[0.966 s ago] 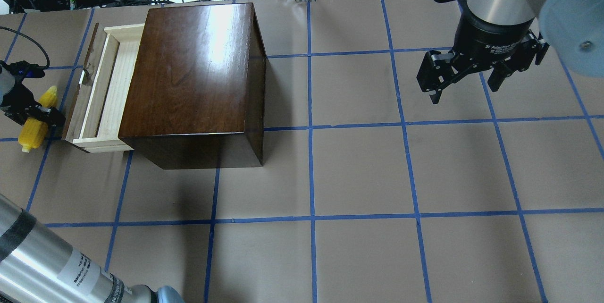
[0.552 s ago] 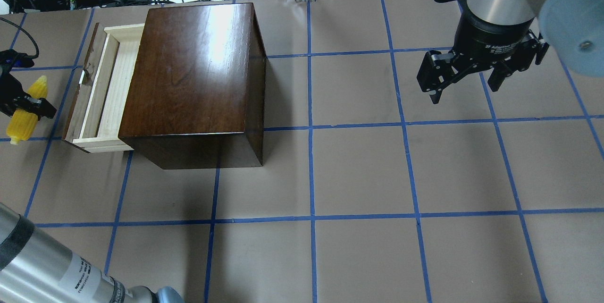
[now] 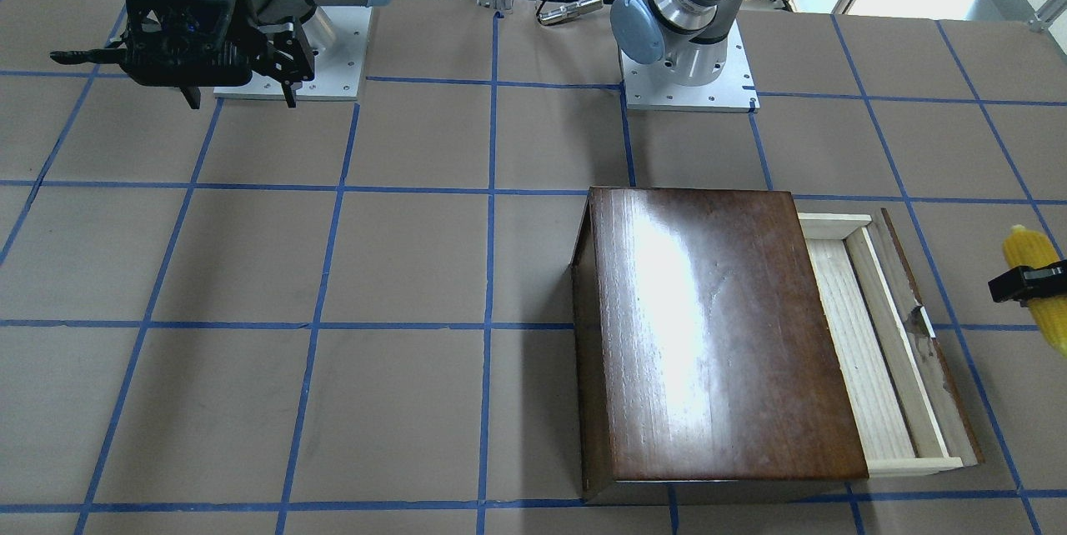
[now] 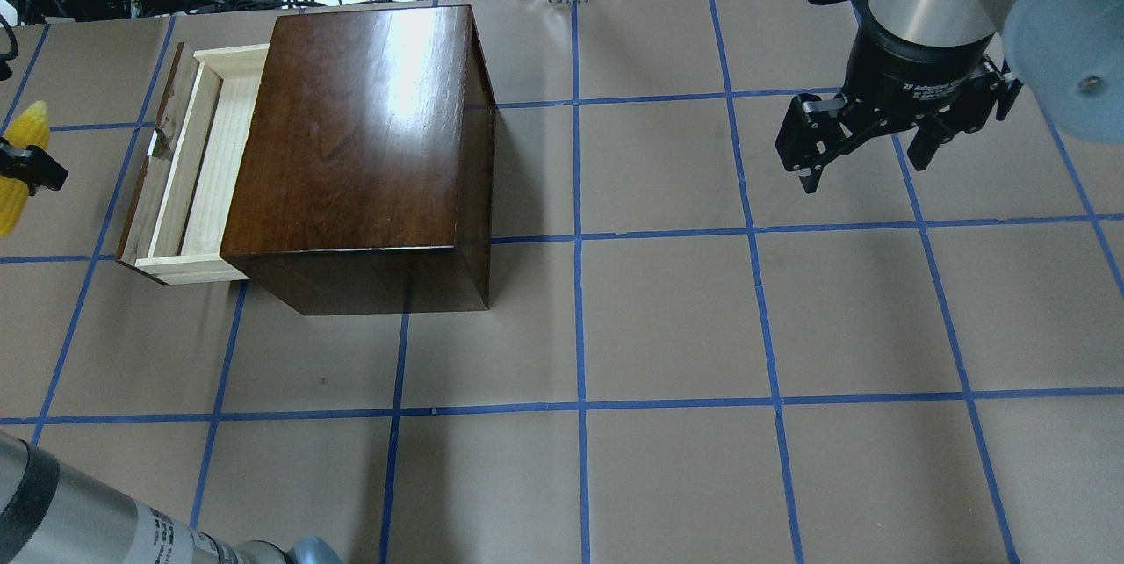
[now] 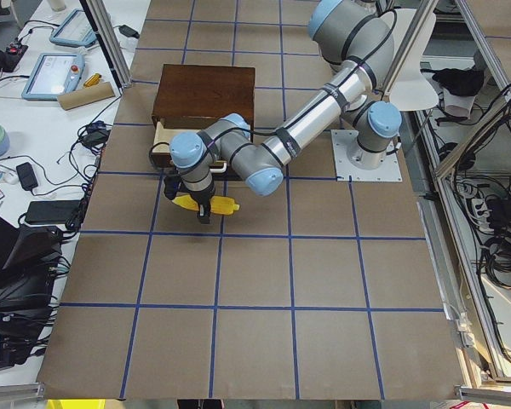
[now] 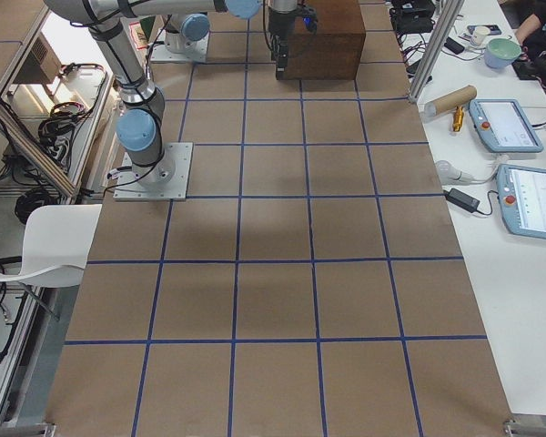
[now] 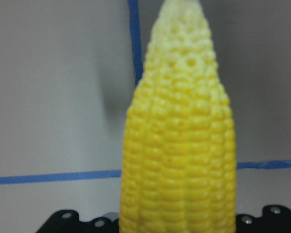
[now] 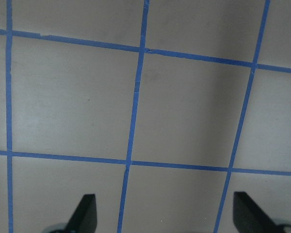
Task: Open drawer and put corn inside
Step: 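Carry the corn over the open drawer and lower it inside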
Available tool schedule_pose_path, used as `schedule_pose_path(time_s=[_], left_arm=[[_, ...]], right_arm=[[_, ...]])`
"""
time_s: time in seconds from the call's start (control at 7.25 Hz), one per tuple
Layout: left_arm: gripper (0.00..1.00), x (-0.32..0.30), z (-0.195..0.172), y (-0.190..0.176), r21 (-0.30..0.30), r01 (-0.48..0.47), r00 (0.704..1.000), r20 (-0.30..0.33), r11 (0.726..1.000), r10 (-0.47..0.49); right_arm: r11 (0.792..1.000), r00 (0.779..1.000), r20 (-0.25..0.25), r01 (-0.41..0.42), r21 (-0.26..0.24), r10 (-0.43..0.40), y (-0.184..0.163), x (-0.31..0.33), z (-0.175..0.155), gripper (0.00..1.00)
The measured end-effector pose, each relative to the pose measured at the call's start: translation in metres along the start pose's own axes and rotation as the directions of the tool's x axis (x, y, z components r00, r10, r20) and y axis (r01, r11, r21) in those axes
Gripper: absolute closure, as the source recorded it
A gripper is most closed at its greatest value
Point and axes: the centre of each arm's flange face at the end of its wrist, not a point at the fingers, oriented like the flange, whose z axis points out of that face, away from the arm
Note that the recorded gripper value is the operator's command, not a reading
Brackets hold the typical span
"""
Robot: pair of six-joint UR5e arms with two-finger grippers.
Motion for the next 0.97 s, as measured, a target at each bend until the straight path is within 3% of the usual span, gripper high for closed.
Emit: schedule_pose_path(time_s=[0.41,0.69,0.97], left_arm=[[1.00,0.074,-0.055,-0.008,-0.011,0.014,1.000,-0.021,1.000,-0.014],[1.00,0.134,-0.066,-0.024,-0.007,0.041,0.999,-0.013,0.999,-0.041],[1.00,0.188,-0.065,-0.037,0.007,0.043,0.997,-0.063,0.999,-0.043]], right_arm=[[1.000,1.000,0.000,0.001,0.000,-0.001,0.000,0.000,0.000,0.00],[1.000,1.000,0.000,0.000,0.000,0.000,0.000,0.000,0.000,0.00],[1.000,1.000,0.000,0.001,0.000,-0.001,0.000,0.000,0.000,0.00]])
